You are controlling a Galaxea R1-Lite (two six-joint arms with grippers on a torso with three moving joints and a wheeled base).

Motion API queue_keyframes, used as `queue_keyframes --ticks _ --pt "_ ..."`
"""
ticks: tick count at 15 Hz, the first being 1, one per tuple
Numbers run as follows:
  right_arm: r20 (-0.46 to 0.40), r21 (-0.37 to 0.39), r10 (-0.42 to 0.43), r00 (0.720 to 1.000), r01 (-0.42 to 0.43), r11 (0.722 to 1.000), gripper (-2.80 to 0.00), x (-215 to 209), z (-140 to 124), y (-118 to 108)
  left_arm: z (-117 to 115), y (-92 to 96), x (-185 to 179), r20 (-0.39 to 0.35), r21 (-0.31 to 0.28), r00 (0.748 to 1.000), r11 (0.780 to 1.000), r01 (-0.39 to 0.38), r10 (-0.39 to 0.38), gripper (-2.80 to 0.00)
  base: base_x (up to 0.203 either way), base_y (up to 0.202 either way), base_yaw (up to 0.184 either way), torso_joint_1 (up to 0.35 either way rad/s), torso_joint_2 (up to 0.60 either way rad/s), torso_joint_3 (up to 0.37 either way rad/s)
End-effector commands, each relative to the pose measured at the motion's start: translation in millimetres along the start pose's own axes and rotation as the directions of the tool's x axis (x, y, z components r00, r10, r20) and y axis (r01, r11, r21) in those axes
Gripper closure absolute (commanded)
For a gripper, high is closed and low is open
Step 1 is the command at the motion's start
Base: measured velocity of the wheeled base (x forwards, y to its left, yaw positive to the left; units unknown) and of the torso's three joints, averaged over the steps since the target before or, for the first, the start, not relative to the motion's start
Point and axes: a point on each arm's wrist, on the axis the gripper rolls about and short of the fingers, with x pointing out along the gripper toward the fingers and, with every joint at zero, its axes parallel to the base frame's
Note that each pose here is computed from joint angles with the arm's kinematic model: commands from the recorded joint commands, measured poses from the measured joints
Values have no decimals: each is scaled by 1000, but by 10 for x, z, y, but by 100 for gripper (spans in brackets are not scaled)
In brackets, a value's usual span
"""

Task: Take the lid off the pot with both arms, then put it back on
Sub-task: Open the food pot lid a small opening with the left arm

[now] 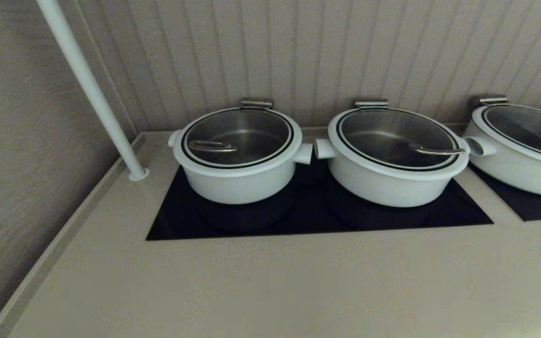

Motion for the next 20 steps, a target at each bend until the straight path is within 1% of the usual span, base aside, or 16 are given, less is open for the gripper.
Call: queue_keyframes --ticks 1,4,6,7,9,12,14,17,18,20 --pt "1 0 1 1000 -1 1000 0 0 0 0 187 7 -34 40 4 997 998 61 -61 0 0 0 0 0 0 0" --pt "1 0 1 1000 -1 1000 0 0 0 0 473 28 35 12 1 989 989 148 -148 0 0 0 0 0 0 0" --pt "1 0 1 1000 -1 1000 0 0 0 0 747 49 107 15 2 975 975 222 -222 0 0 0 0 0 0 0" --pt "1 0 1 1000 -1 1000 0 0 0 0 883 54 149 21 2 958 958 286 -286 0 0 0 0 0 0 0" --pt "1 0 1 1000 -1 1000 0 0 0 0 1067 61 259 10 -5 922 922 386 -386 0 0 0 0 0 0 0" --pt "1 0 1 1000 -1 1000 0 0 0 0 1234 68 467 -12 -27 868 868 496 -496 0 0 0 0 0 0 0" --pt "1 0 1 1000 -1 1000 0 0 0 0 1279 65 642 -24 -38 836 836 547 -548 0 0 0 0 0 0 0" --pt "1 0 1 1000 -1 1000 0 0 0 0 1293 3 940 -45 -54 769 771 635 -637 0 0 0 0 0 0 0" --pt "1 0 1 1000 -1 1000 0 0 0 0 1286 -24 1052 -58 -63 754 756 651 -654 0 0 0 0 0 0 0" --pt "1 0 1 1000 -1 1000 0 0 0 0 1255 -74 1303 -86 -79 736 741 667 -672 0 0 0 0 0 0 0"
